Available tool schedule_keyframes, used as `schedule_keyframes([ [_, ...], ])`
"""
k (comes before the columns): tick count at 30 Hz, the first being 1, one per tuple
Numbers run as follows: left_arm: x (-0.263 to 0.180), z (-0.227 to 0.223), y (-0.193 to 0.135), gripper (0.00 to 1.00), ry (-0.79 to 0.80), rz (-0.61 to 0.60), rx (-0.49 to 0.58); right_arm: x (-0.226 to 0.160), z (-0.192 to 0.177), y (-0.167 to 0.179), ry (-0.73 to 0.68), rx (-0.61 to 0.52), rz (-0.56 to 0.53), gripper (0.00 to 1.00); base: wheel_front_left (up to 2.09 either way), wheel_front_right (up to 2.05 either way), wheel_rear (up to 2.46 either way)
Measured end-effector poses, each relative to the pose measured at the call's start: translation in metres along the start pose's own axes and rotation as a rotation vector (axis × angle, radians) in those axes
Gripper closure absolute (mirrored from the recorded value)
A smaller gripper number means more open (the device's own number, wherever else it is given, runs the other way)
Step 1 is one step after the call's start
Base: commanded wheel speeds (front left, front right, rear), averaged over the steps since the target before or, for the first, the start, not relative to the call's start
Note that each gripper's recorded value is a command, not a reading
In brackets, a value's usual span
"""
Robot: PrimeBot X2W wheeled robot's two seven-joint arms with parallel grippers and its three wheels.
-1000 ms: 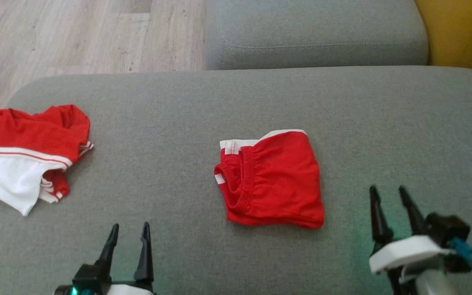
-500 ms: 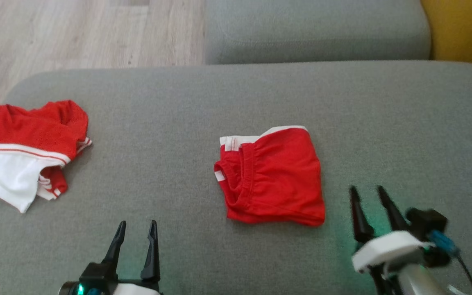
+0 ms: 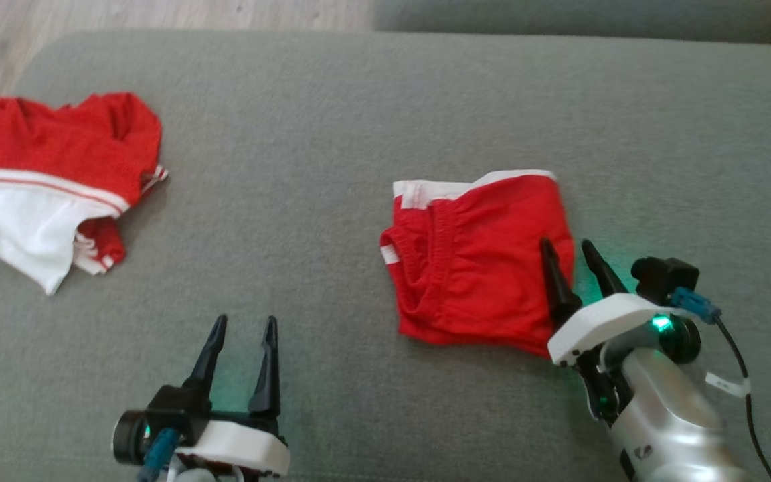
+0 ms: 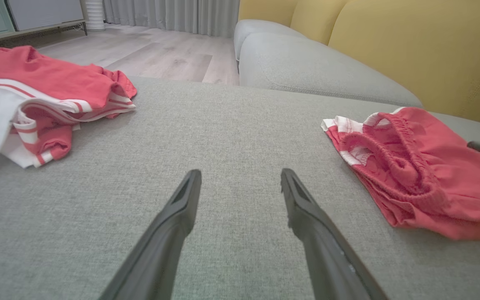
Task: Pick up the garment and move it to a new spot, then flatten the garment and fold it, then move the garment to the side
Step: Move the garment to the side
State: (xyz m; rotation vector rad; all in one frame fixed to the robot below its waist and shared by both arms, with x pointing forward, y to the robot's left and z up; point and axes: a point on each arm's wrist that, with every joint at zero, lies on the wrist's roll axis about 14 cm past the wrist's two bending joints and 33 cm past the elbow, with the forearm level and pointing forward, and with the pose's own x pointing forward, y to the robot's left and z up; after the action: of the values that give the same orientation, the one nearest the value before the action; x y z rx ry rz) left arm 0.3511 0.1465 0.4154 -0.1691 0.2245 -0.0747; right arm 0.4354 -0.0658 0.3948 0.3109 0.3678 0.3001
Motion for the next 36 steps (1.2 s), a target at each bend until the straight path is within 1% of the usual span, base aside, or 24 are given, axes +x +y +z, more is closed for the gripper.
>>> schedule_keyframes([
  [2, 0.0, -0.003, 0.003, 0.0, 0.011, 0.006, -0.003, 0.004, -0.014, -0.004, 0.048, 0.021, -0.013, 0.0, 0.0, 0.0, 0.0],
  [4, -0.002, -0.008, 0.006, 0.0, 0.026, 0.016, -0.005, 0.008, -0.02, -0.001, 0.065, 0.028, -0.005, 0.02, 0.0, 0.0, 0.0],
  [5, -0.002, -0.01, 0.007, 0.0, 0.031, 0.02, -0.005, 0.01, -0.019, 0.0, 0.063, 0.029, 0.001, 0.24, 0.0, 0.0, 0.0],
  [6, -0.002, -0.011, 0.008, 0.0, 0.035, 0.023, -0.007, 0.013, -0.018, 0.001, 0.06, 0.028, 0.006, 0.58, 0.0, 0.0, 0.0],
  [7, -0.002, -0.012, 0.008, 0.0, 0.039, 0.023, -0.015, 0.015, -0.016, 0.003, 0.06, 0.025, 0.013, 1.0, 0.0, 0.0, 0.0],
  [14, 0.004, -0.011, 0.001, 0.0, 0.038, -0.001, -0.011, 0.012, -0.016, 0.0, 0.064, 0.026, 0.007, 1.0, 0.0, 0.0, 0.0],
  [17, 0.01, -0.004, -0.005, 0.0, 0.019, -0.023, -0.007, 0.008, -0.007, -0.009, 0.037, 0.031, -0.022, 1.0, 0.0, 0.0, 0.0],
  [20, 0.012, -0.002, -0.017, 0.0, 0.011, -0.068, -0.005, 0.001, 0.01, -0.022, -0.019, 0.034, -0.062, 1.0, 0.0, 0.0, 0.0],
  [22, 0.015, 0.0, -0.032, 0.0, 0.007, -0.118, -0.002, -0.009, 0.016, -0.034, -0.049, 0.04, -0.099, 1.0, 0.0, 0.0, 0.0],
  [24, 0.018, 0.002, -0.05, 0.0, 0.001, -0.174, 0.003, -0.024, 0.015, -0.049, -0.06, 0.04, -0.143, 1.0, 0.0, 0.0, 0.0],
  [28, 0.023, 0.005, -0.096, 0.0, -0.005, -0.32, -0.011, -0.058, 0.009, -0.077, -0.068, 0.035, -0.234, 1.0, 0.0, 0.0, 0.0],
  [33, 0.025, 0.004, -0.158, 0.0, 0.007, -0.518, -0.009, -0.096, 0.023, -0.109, -0.139, 0.043, -0.345, 1.0, 0.0, 0.0, 0.0],
  [36, 0.024, 0.003, -0.191, 0.0, 0.013, -0.621, 0.0, -0.121, 0.023, -0.125, -0.164, 0.053, -0.408, 1.0, 0.0, 0.0, 0.0],
])
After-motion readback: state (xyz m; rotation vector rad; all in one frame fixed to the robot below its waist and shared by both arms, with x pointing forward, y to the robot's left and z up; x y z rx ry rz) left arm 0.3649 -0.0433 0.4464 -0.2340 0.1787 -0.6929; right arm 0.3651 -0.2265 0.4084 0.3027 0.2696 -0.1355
